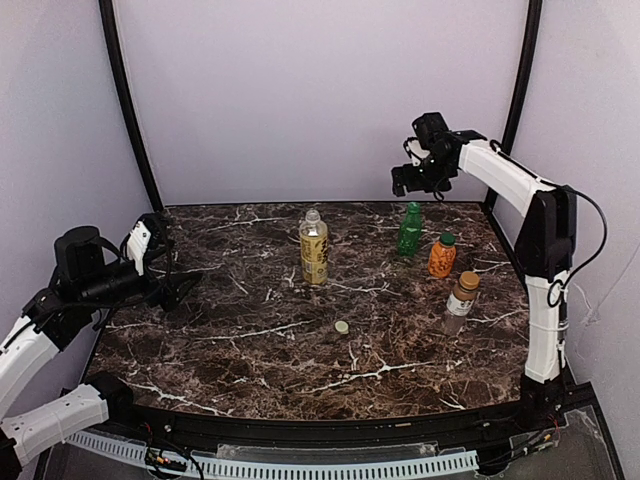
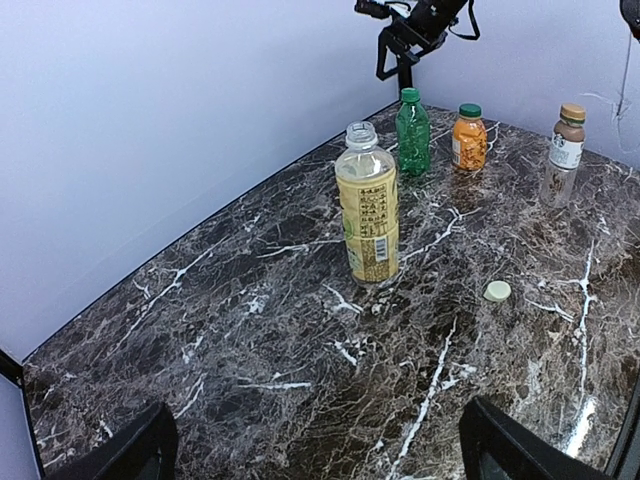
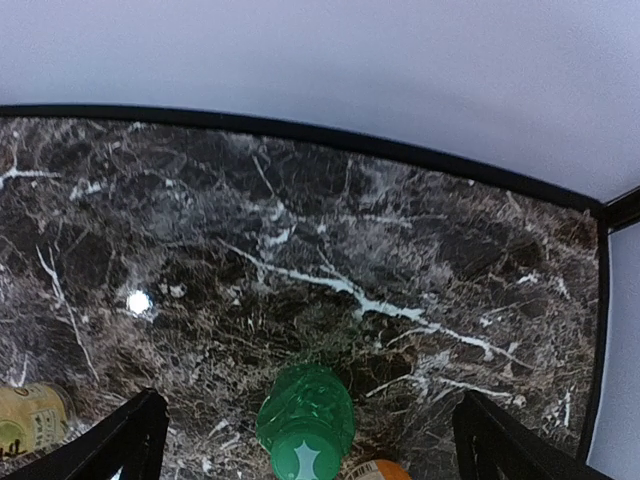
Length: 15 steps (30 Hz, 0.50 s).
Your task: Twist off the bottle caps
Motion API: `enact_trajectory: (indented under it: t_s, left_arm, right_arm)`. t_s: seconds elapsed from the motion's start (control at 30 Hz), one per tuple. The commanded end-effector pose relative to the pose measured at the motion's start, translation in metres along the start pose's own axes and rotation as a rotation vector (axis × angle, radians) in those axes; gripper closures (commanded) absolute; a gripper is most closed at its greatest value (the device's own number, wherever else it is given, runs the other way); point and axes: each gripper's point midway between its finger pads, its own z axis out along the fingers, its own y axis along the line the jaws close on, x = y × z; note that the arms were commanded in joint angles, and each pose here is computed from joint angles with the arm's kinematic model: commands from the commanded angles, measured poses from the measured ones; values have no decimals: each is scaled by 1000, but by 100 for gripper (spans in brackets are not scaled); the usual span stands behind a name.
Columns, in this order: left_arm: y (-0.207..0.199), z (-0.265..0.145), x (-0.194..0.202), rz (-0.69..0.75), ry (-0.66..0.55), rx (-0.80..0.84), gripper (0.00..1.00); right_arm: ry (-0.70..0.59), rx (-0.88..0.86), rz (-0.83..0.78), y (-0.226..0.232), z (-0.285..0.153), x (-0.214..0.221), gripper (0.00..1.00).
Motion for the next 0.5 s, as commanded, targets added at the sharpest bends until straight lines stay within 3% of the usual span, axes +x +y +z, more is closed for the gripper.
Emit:
enact_trajectory:
  t_s: [0.0,0.13,0.47]
  left_arm:
    - [0,1,6,-26,-1,6,1]
    - [-1,1,7,-31,-1,16,1]
    - [-3,3,7,-31,-4,25,1]
  right_arm:
    - [159,-7,-13,3,14,37,6]
    - [195,43,-24,-5,24,53,24]
    - [196,34,-22,-3,33,60,54]
